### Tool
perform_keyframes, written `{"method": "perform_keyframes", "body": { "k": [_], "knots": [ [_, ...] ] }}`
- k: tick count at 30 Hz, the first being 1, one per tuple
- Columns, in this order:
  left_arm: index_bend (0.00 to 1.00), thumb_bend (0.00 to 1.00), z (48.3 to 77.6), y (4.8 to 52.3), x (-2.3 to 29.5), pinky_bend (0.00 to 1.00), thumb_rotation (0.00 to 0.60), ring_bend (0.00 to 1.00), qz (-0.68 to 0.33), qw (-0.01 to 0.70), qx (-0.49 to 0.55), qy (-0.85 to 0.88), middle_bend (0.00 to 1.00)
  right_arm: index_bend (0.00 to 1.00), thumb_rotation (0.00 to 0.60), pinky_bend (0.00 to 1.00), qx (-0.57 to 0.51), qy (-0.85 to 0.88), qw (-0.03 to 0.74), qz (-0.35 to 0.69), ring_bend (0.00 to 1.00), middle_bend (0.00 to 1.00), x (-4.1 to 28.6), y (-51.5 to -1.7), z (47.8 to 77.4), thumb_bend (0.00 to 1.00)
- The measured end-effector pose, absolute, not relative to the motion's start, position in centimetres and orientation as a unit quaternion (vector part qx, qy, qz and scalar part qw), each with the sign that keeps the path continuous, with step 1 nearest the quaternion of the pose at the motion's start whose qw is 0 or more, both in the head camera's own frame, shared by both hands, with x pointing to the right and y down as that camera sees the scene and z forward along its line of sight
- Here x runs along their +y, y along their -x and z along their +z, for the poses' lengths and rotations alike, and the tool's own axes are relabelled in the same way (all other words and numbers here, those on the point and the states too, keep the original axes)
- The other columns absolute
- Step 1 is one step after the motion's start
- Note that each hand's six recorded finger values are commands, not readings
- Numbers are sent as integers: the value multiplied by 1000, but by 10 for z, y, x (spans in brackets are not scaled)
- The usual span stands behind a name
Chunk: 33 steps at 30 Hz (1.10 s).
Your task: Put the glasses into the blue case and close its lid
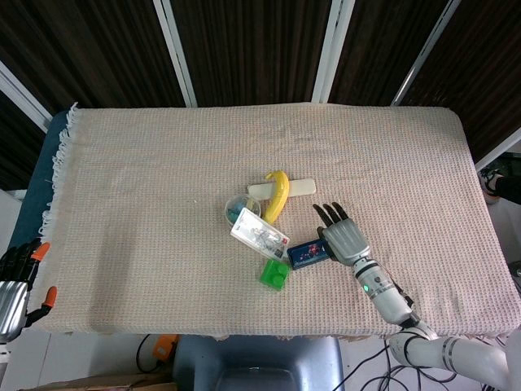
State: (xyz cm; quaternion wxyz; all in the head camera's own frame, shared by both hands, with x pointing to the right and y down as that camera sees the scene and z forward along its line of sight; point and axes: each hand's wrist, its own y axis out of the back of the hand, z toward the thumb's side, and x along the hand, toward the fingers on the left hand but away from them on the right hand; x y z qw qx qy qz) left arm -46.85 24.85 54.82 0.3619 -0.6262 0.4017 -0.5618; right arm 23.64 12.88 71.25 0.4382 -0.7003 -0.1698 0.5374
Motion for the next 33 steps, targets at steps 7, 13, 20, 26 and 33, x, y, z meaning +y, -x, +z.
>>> {"method": "perform_keyframes", "body": {
  "k": [7, 13, 20, 26, 33],
  "knots": [
    [0, 423, 548, 468, 249, 10, 600, 0, -562, 362, 401, 626, 0, 752, 600, 0, -171, 692, 442, 544, 0, 131, 121, -230, 717, 652],
    [0, 423, 547, 468, 249, 10, 600, 0, -561, 363, 402, 626, 0, 753, 600, 0, -171, 689, 443, 547, 0, 131, 117, -224, 721, 652],
    [0, 424, 547, 470, 249, 10, 600, 0, -561, 362, 404, 625, 0, 752, 600, 0, -181, 688, 443, 545, 0, 131, 114, -224, 720, 652],
    [0, 424, 547, 469, 249, 10, 600, 0, -561, 363, 402, 626, 0, 752, 600, 0, -183, 688, 439, 549, 0, 132, 110, -220, 726, 652],
    [0, 423, 548, 469, 249, 10, 600, 0, -562, 362, 400, 626, 0, 752, 600, 0, -185, 683, 434, 557, 0, 132, 103, -215, 733, 652]
  ]
}}
